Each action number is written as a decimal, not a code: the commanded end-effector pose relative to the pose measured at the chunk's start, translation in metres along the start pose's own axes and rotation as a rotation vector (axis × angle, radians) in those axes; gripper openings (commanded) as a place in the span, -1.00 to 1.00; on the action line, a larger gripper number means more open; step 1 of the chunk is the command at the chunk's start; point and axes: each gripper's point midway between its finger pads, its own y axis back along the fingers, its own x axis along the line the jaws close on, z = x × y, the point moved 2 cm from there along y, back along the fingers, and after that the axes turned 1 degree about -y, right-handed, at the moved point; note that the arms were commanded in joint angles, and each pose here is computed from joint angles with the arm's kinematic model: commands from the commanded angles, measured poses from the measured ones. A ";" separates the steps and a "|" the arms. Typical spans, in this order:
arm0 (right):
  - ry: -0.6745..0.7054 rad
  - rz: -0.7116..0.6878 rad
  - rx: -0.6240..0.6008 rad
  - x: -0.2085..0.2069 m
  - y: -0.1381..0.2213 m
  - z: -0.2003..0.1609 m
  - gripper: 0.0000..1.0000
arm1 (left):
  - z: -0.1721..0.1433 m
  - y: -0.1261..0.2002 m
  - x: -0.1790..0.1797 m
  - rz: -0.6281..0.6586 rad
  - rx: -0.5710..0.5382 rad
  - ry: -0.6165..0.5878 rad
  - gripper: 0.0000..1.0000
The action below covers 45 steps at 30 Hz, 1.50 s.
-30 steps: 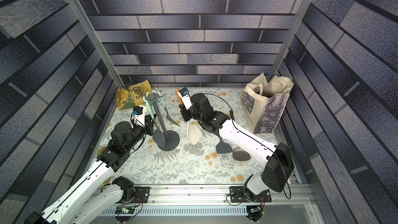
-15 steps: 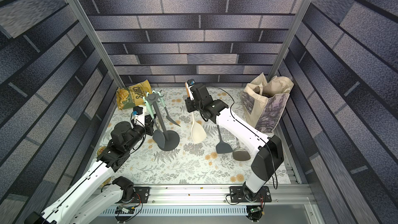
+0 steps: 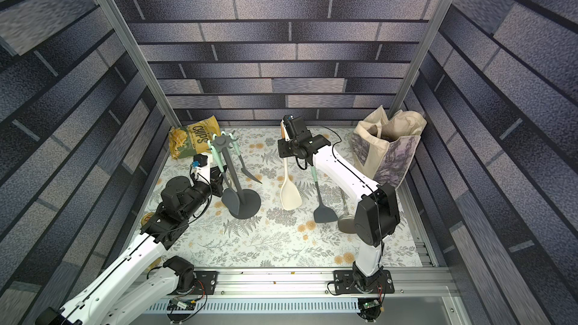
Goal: Take the spatula off the kitchen utensil rack
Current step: Place the spatula at the center of the board.
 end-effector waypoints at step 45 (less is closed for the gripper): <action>-0.215 -0.226 0.238 -0.109 -0.123 -0.111 -1.00 | -0.011 0.000 0.002 0.002 0.039 -0.019 -0.72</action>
